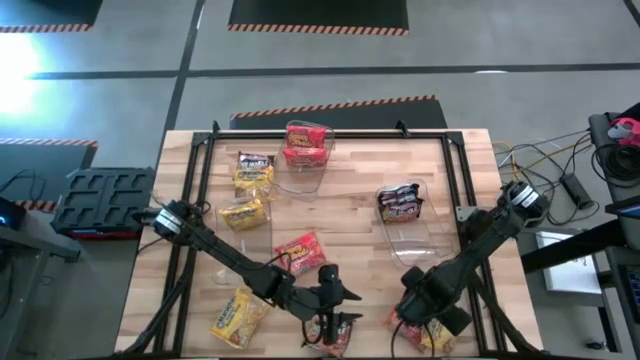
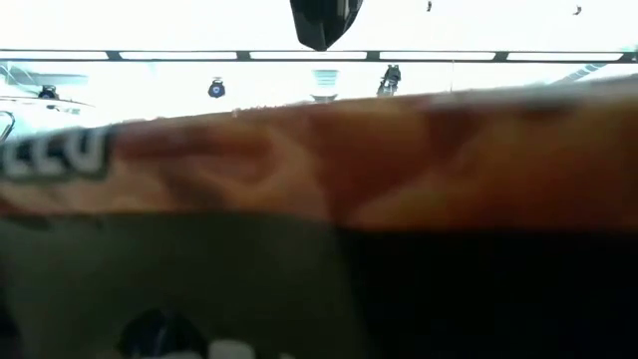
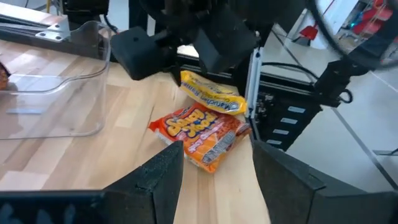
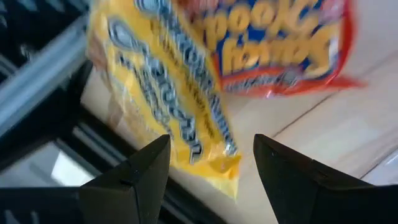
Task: Sort Maruchan noodles
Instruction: Put the bottom right yellow pack noodle into the bottom left transparent bin
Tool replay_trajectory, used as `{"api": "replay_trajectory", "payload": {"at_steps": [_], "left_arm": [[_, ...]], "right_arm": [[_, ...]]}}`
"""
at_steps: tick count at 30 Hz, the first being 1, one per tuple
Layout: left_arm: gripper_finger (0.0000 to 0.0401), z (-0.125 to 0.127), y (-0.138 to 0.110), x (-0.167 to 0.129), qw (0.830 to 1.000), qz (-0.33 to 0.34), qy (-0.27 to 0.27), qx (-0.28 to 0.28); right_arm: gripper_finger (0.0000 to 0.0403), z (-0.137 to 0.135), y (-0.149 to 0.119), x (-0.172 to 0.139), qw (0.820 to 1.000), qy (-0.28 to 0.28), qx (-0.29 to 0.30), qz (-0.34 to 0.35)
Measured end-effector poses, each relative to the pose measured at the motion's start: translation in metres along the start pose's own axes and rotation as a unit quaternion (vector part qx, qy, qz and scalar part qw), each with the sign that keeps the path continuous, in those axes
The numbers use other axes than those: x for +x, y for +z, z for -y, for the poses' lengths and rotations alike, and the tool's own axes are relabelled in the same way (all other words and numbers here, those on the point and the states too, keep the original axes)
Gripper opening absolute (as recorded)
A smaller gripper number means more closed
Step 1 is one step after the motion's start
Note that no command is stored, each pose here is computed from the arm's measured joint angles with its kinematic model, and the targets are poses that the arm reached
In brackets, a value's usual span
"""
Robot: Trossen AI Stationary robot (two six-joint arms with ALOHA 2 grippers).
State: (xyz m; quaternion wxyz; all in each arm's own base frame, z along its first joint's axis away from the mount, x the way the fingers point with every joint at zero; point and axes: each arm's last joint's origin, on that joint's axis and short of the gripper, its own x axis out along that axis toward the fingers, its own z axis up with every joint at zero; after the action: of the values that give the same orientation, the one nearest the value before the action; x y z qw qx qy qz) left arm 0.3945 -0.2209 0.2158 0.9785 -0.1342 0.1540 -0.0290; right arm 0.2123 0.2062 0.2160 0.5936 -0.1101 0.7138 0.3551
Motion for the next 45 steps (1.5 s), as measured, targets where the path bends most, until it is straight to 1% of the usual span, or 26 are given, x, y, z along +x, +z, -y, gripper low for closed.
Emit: {"api": "replay_trajectory", "payload": {"at_steps": [4,9,13,19,26,31,34,42,45], "left_arm": [[0.0176,-0.002,-0.001,0.0,1.0,-0.009,0.007,0.004],[0.0176,-0.005,-0.002,0.001,1.0,-0.01,0.024,0.007],[0.0176,-0.005,-0.003,0.001,1.0,-0.011,0.027,0.007],[0.0176,-0.006,-0.003,0.001,1.0,-0.011,0.028,0.007],[0.0176,-0.008,-0.005,0.001,0.999,-0.015,0.03,0.008],[0.0176,-0.011,-0.011,0.001,0.999,-0.022,0.033,0.009],[0.0176,-0.012,-0.014,0.0,0.999,-0.026,0.035,0.009],[0.0176,-0.014,-0.016,0.0,0.999,-0.027,0.041,0.004],[0.0176,-0.014,-0.016,0.0,0.999,-0.027,0.041,0.004]], "right_arm": [[0.0219,0.004,0.002,0.011,0.999,0.017,-0.004,-0.043],[0.0219,0.006,0.004,0.017,0.998,0.021,-0.035,-0.056],[0.0219,0.006,0.004,0.017,0.997,0.022,-0.054,-0.057],[0.0219,0.006,0.005,0.011,0.997,0.018,-0.063,-0.043],[0.0219,0.011,0.011,0.023,0.995,0.02,-0.081,-0.056],[0.0219,0.012,0.013,0.027,0.995,0.022,-0.079,-0.061],[0.0219,0.012,0.013,0.028,0.995,0.029,-0.078,-0.062],[0.0219,0.009,0.014,0.029,0.993,0.076,-0.08,-0.05],[0.0219,0.009,0.016,0.03,0.993,0.077,-0.085,-0.039]]}}
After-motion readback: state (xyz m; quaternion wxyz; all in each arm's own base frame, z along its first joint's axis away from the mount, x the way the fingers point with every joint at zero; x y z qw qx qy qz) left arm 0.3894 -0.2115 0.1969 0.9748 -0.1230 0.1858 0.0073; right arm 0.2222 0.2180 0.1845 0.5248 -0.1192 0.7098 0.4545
